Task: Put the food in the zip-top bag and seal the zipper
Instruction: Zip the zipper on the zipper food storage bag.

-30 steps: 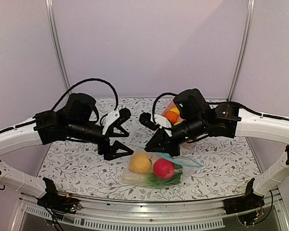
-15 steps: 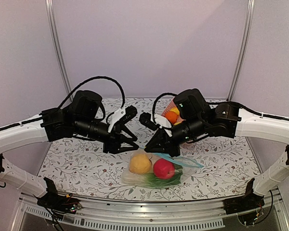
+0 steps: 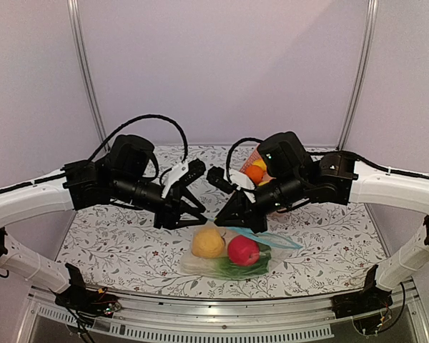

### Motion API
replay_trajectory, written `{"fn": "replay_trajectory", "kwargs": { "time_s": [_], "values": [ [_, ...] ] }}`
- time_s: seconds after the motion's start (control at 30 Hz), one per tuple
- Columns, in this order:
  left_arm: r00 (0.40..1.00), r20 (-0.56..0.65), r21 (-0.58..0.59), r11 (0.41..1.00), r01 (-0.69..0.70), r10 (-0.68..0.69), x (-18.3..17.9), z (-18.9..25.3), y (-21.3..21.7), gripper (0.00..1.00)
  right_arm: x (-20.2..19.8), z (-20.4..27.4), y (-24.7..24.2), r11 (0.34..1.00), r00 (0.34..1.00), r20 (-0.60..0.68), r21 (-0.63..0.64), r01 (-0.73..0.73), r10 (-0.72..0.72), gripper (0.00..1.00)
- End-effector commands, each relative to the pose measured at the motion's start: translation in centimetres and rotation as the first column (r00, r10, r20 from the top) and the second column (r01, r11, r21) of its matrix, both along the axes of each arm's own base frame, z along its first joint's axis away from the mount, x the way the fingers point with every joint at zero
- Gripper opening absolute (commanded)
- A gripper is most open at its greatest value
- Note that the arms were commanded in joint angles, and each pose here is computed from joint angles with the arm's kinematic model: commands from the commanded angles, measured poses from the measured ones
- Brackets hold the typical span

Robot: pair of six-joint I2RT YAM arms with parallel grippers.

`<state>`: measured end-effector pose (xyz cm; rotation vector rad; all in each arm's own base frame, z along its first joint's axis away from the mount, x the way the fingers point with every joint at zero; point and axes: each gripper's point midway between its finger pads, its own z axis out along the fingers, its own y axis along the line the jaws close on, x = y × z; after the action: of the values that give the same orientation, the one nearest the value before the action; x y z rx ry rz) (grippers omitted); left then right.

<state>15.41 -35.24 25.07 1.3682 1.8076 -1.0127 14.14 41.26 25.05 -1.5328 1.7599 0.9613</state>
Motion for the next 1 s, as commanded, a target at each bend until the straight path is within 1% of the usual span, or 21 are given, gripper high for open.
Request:
{"fn": "replay_trajectory", "kwargs": {
  "time_s": [0.0,0.1,0.17,0.27,0.53,0.97],
  "values": [
    [1.0,0.008,-0.002,1.0,0.015,-0.015,0.0,0.4,-0.4,0.31,0.4,1.1,-0.1,1.0,1.0,0.007,0.015,0.023,-0.023,0.0],
    [1.0,0.012,0.001,1.0,0.009,-0.009,0.0,0.4,-0.2,0.11,0.4,1.0,-0.2,1.0,1.0,0.009,0.011,0.028,-0.028,0.0],
    [1.0,0.022,0.0,1.0,0.003,-0.003,0.1,0.5,-0.1,0.01,0.5,1.0,-0.4,0.999,0.999,0.012,0.008,0.035,-0.035,0.0],
    [0.999,0.049,0.012,1.0,-0.022,0.021,0.4,0.7,0.3,0.0,0.6,1.0,-0.7,0.999,0.999,0.013,0.005,0.046,-0.046,0.0],
    [0.977,0.167,0.048,0.989,-0.143,0.133,2.3,1.6,2.6,0.0,1.3,0.8,-2.5,0.994,0.994,0.012,-0.021,0.109,-0.109,0.0],
    [0.954,0.221,0.071,0.972,-0.222,0.202,3.8,1.9,4.5,0.0,1.5,0.8,-4.5,0.984,0.985,0.015,-0.05,0.171,-0.17,0.0]
  ]
}}
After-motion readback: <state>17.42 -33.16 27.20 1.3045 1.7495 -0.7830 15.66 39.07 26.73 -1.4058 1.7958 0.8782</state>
